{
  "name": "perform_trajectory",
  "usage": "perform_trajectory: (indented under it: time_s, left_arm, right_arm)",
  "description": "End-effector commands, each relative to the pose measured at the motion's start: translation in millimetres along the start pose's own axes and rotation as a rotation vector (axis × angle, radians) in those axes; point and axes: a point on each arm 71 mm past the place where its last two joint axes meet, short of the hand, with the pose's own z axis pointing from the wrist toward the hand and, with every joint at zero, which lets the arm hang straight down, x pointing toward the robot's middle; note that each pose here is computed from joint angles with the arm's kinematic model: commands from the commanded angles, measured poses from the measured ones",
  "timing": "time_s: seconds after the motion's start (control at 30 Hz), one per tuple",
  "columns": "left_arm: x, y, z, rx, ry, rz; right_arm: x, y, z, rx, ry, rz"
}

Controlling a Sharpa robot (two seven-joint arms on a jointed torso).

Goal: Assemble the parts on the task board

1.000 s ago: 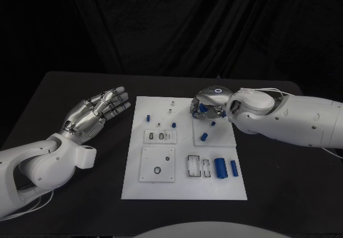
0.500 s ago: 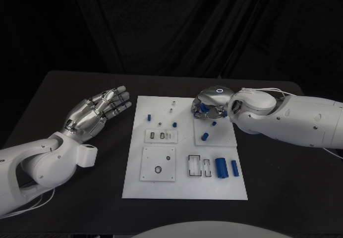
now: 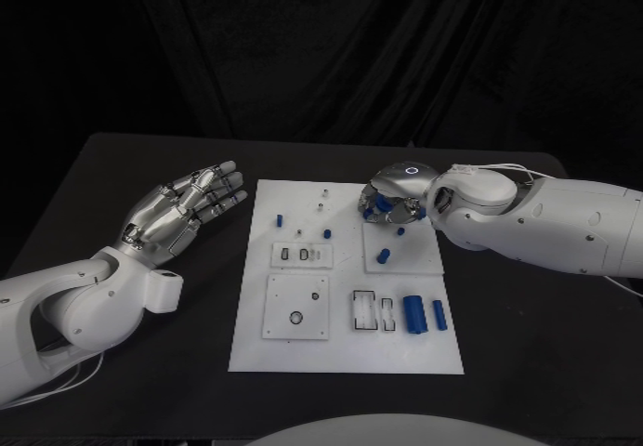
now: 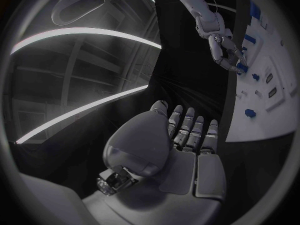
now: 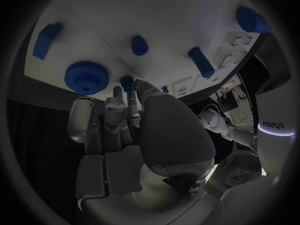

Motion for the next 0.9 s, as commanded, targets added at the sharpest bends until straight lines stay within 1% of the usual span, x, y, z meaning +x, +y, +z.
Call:
perform_trajectory:
  time_s: [0.03, 0.33, 0.63, 0.8, 0.9]
  left_arm:
    - [2.1, -6.6, 1.2, 0.087, 0.016, -0.009]
    - [1.7, -5.9, 2.1, 0.084, 0.018, -0.010]
    - [1.8, -5.4, 2.8, 0.082, 0.021, -0.012]
    - [2.5, -5.2, 3.1, 0.082, 0.023, -0.013]
    - [2.7, -5.2, 3.0, 0.081, 0.023, -0.013]
  right_arm:
    - [2.8, -0.4, -0.4, 0.000, 0.016, -0.006]
    - [2.6, 0.3, -0.2, -0.024, -0.002, -0.005]
    - [-1.1, 2.5, 2.4, -0.051, -0.055, -0.006]
    - [-4.8, 5.2, 4.7, -0.059, -0.084, 0.019]
    - [-12.6, 7.9, 9.1, -0.066, -0.110, 0.031]
